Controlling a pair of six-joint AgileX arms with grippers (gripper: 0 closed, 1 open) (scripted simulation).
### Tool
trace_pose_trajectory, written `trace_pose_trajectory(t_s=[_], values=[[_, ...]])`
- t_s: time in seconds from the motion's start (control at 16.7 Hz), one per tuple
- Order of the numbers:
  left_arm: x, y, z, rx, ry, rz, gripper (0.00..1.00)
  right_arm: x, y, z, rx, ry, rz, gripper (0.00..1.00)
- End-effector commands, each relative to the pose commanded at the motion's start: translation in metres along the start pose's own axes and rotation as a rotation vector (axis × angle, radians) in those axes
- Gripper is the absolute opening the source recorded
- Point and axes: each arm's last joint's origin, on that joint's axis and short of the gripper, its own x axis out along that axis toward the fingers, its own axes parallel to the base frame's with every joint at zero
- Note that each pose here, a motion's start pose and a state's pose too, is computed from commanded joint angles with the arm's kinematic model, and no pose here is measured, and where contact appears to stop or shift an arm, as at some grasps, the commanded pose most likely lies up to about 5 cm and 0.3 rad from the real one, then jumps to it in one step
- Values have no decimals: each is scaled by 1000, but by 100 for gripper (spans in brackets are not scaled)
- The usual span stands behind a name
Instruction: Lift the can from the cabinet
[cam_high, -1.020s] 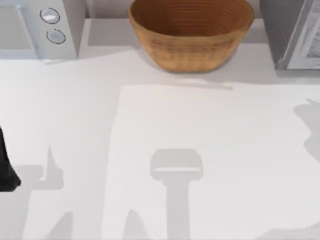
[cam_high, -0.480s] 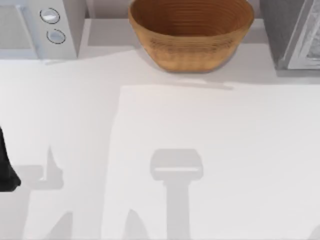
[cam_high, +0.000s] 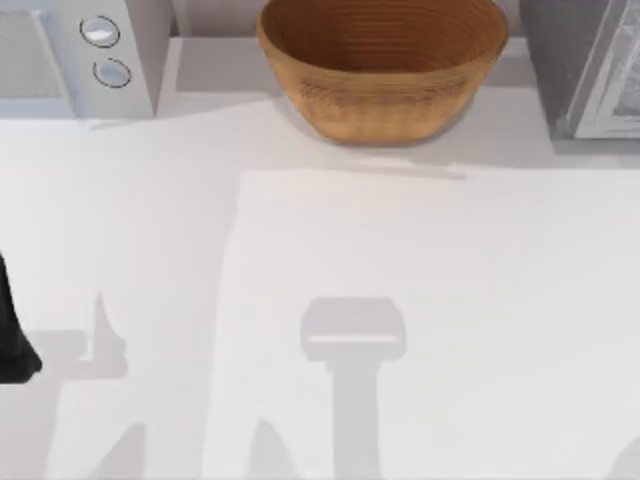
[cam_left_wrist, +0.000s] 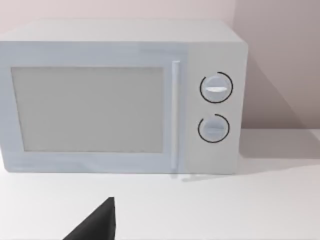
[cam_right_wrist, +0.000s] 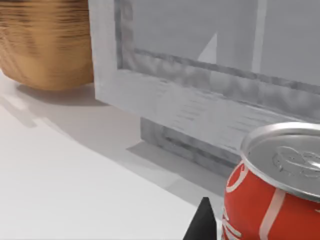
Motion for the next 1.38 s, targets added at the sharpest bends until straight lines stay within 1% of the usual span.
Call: trace_pose_trajectory(t_s=[0.18, 0.36, 1.14, 1.2, 1.38], values=[[0, 0, 0, 0, 0, 0, 100, 12, 0, -4, -2, 1, -2, 0], [0, 0, 0, 0, 0, 0, 100, 12, 0, -4, -2, 1, -2, 0], [0, 0, 0, 0, 0, 0, 100, 12, 0, -4, -2, 1, -2, 98], [0, 0, 0, 0, 0, 0, 100, 12, 0, -4, -2, 1, -2, 100], [0, 0, 0, 0, 0, 0, 100, 12, 0, -4, -2, 1, -2, 100]])
